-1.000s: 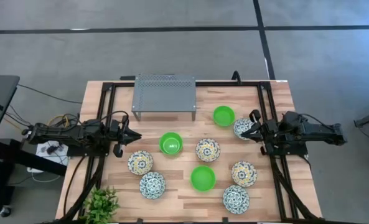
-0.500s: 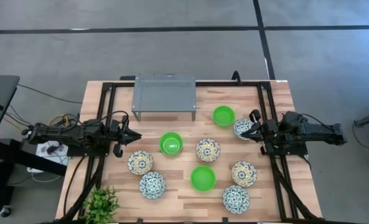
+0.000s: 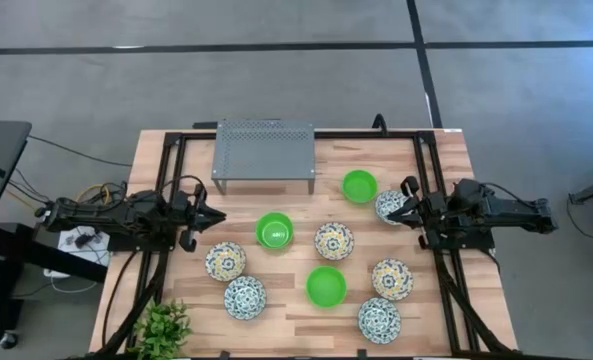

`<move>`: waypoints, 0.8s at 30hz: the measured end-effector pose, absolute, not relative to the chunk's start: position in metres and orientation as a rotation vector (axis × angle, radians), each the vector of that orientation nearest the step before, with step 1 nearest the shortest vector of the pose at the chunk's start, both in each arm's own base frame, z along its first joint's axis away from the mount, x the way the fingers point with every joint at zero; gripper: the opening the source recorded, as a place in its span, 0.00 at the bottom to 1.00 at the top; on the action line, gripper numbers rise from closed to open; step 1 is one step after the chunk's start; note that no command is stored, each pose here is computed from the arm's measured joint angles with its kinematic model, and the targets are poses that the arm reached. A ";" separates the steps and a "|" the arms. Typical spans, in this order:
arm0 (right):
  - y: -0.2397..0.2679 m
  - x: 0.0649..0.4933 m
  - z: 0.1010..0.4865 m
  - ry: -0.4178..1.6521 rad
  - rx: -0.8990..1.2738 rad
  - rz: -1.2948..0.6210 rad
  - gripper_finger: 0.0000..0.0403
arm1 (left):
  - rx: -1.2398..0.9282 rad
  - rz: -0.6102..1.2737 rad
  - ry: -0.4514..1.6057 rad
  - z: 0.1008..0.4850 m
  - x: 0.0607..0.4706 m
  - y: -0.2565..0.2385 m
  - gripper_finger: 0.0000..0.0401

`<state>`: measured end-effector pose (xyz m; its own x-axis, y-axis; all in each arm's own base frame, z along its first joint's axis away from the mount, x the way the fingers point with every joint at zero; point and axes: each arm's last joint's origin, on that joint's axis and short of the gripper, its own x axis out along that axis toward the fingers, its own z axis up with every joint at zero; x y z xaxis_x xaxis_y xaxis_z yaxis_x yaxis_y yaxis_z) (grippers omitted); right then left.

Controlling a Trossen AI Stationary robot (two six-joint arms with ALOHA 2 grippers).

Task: Pick & Place Mini bowls
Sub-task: Put the left yellow patterned bowl on the shelf

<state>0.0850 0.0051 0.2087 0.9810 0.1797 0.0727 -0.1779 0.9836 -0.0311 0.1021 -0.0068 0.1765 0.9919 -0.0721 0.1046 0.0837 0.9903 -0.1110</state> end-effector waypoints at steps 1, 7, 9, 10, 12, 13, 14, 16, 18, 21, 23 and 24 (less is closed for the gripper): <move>0.005 0.085 0.209 -0.076 -0.025 0.180 0.04 | -0.116 -0.080 -0.128 0.179 0.102 -0.007 0.11; 0.005 0.085 0.209 -0.075 -0.025 0.180 0.04 | -0.125 -0.108 -0.224 0.189 0.100 -0.007 0.11; 0.005 0.085 0.209 -0.075 -0.025 0.180 0.04 | -0.174 -0.115 -0.222 0.189 0.101 -0.007 0.11; 0.005 0.085 0.209 -0.076 -0.025 0.180 0.04 | -0.208 -0.118 -0.214 0.188 0.101 -0.007 0.11; 0.005 0.085 0.209 -0.075 -0.025 0.180 0.04 | -0.249 -0.123 -0.186 0.186 0.103 -0.008 0.11; 0.005 0.085 0.209 -0.076 -0.025 0.180 0.04 | -0.250 -0.126 -0.171 0.185 0.104 -0.008 0.11; 0.005 0.085 0.209 -0.075 -0.025 0.180 0.04 | -0.249 -0.129 -0.157 0.184 0.106 -0.009 0.11; 0.005 0.085 0.209 -0.076 -0.025 0.180 0.04 | -0.252 -0.134 -0.129 0.181 0.108 -0.010 0.12; 0.005 0.085 0.209 -0.076 -0.025 0.180 0.04 | -0.255 -0.146 -0.124 0.181 0.109 -0.011 0.13; 0.005 0.085 0.209 -0.076 -0.025 0.179 0.04 | -0.251 -0.175 -0.175 0.187 0.110 -0.014 0.18; 0.005 0.085 0.209 -0.075 -0.025 0.180 0.04 | -0.250 -0.189 -0.221 0.191 0.111 -0.015 0.21; 0.005 0.085 0.209 -0.076 -0.025 0.180 0.04 | -0.239 -0.191 -0.231 0.195 0.111 -0.015 0.23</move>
